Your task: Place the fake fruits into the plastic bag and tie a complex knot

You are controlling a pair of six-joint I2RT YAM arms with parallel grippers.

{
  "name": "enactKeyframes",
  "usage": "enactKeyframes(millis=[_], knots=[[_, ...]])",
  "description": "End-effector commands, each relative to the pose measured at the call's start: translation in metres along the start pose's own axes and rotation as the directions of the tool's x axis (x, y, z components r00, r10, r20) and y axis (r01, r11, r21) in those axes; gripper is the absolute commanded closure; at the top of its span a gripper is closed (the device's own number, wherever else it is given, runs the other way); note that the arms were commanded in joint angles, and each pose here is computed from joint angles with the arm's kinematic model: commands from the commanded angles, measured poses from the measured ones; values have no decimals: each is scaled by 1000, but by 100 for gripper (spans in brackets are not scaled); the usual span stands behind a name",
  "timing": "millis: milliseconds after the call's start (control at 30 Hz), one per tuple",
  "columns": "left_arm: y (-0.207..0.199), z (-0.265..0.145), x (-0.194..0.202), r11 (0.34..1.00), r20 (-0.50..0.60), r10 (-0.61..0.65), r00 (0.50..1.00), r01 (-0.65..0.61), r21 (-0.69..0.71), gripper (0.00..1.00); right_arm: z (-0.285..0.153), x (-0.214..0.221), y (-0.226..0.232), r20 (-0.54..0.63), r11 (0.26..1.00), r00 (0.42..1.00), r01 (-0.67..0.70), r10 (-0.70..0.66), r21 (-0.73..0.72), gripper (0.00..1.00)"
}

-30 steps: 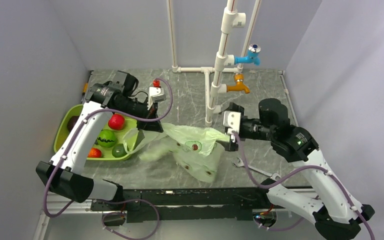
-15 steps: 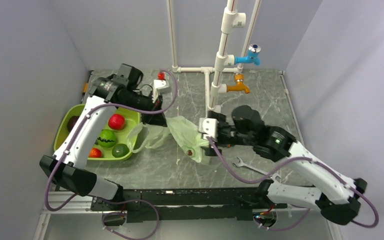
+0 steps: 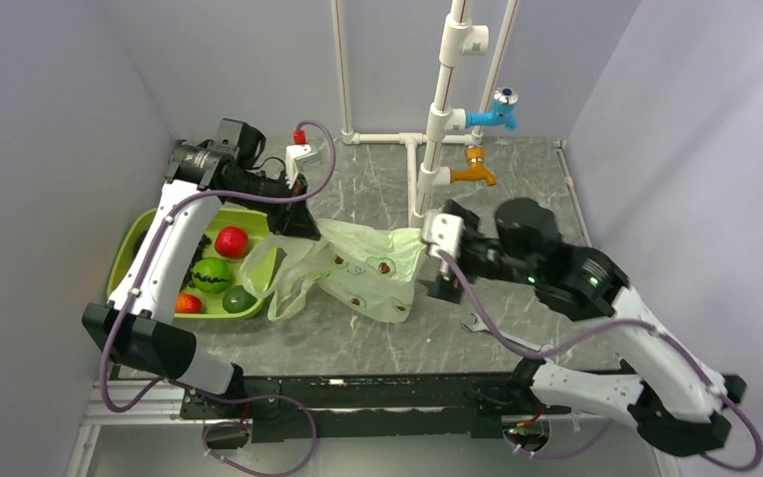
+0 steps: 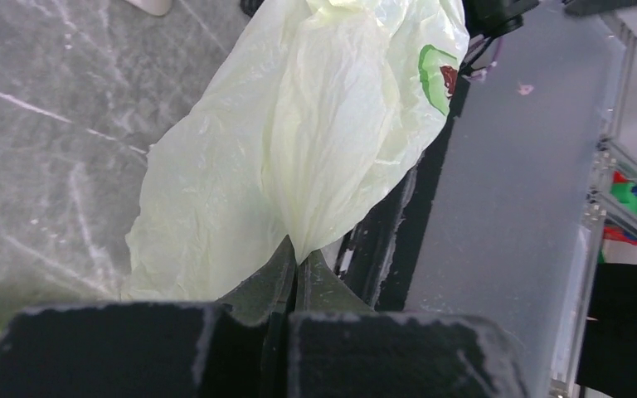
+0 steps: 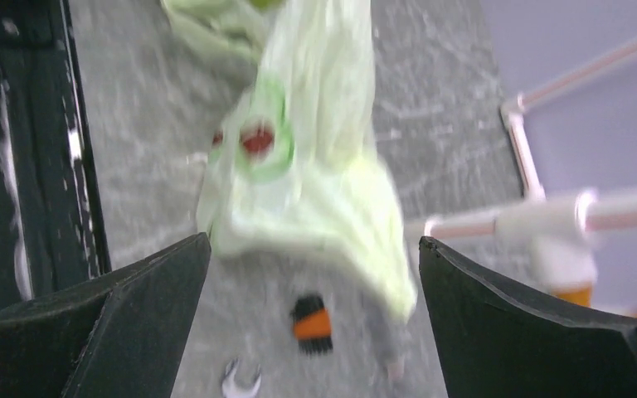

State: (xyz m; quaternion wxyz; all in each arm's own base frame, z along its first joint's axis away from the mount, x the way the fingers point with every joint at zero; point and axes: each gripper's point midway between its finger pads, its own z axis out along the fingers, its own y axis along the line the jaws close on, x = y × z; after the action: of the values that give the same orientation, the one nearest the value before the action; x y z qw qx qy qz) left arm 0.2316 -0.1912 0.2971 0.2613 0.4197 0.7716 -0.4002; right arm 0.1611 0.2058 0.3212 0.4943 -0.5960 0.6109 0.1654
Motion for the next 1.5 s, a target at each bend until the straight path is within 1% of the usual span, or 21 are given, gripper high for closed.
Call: enactKeyframes(millis=[0,167,267,367,433,500,533,600,633,667,700,767,833,900,933,1000,1067,1200,1333,1400,1467], knots=[[-22,13,-15,994,14,-27,1000,25,107,100,39,-71,-14,182,1000,983,-14,12,11,1],[-40,23,-19,978,-10,-48,999,49,202,97,92,-103,-8,246,989,958,140,-145,38,1],[-53,20,-23,959,-12,-70,997,70,275,96,120,-95,-8,222,980,955,187,-198,70,1],[-69,16,-27,935,-3,-71,997,67,347,93,137,-74,-4,179,979,964,187,-198,77,3],[-78,14,-29,917,16,-81,997,69,393,85,139,-67,2,176,984,968,171,-179,58,17],[-89,9,-34,897,51,-79,996,49,439,75,138,-62,12,187,987,969,161,-162,25,41],[-92,6,-36,896,70,-63,996,26,443,63,137,-60,16,194,989,970,146,-145,9,59],[-89,-2,-41,911,114,-29,993,-20,412,35,133,-56,21,191,995,977,97,-94,-9,92],[-83,-11,-44,924,152,-12,988,-47,379,24,131,-54,19,181,999,982,54,-52,-3,100],[-71,-22,-49,940,208,-19,978,-54,336,7,126,-52,16,176,1000,984,13,-14,5,100],[-57,-38,-54,960,273,-37,961,-42,277,1,119,-51,14,182,1000,983,-31,29,7,100],[-26,-68,-58,994,402,-16,915,-30,108,1,105,-50,6,210,993,972,-118,110,28,100],[0,-95,-60,985,501,155,852,-96,-142,1,91,-51,-1,247,977,950,-207,189,49,100],[15,-106,-41,948,513,223,829,-61,-313,1,79,-50,-9,276,952,923,-298,269,71,100],[20,-105,-30,935,506,227,832,-40,-353,1,75,-48,-13,285,939,911,-333,298,85,100],[19,-91,-4,940,467,211,859,-48,-337,1,69,-44,-26,297,904,882,-412,366,112,100],[18,-78,15,958,462,122,879,18,-288,1,63,-42,-41,323,872,854,-469,407,142,100],[17,-53,42,969,452,-25,892,133,-207,0,54,-47,-52,362,847,829,-506,427,160,100],[0,-23,57,981,404,-111,908,166,-104,1,52,-46,-59,381,825,813,-534,441,185,100],[1,-3,67,974,351,-141,926,192,-116,1,51,-51,-61,402,821,799,-545,447,171,100],[12,9,72,955,337,-195,921,257,-150,1,47,-55,-63,422,818,789,-551,446,167,100]])
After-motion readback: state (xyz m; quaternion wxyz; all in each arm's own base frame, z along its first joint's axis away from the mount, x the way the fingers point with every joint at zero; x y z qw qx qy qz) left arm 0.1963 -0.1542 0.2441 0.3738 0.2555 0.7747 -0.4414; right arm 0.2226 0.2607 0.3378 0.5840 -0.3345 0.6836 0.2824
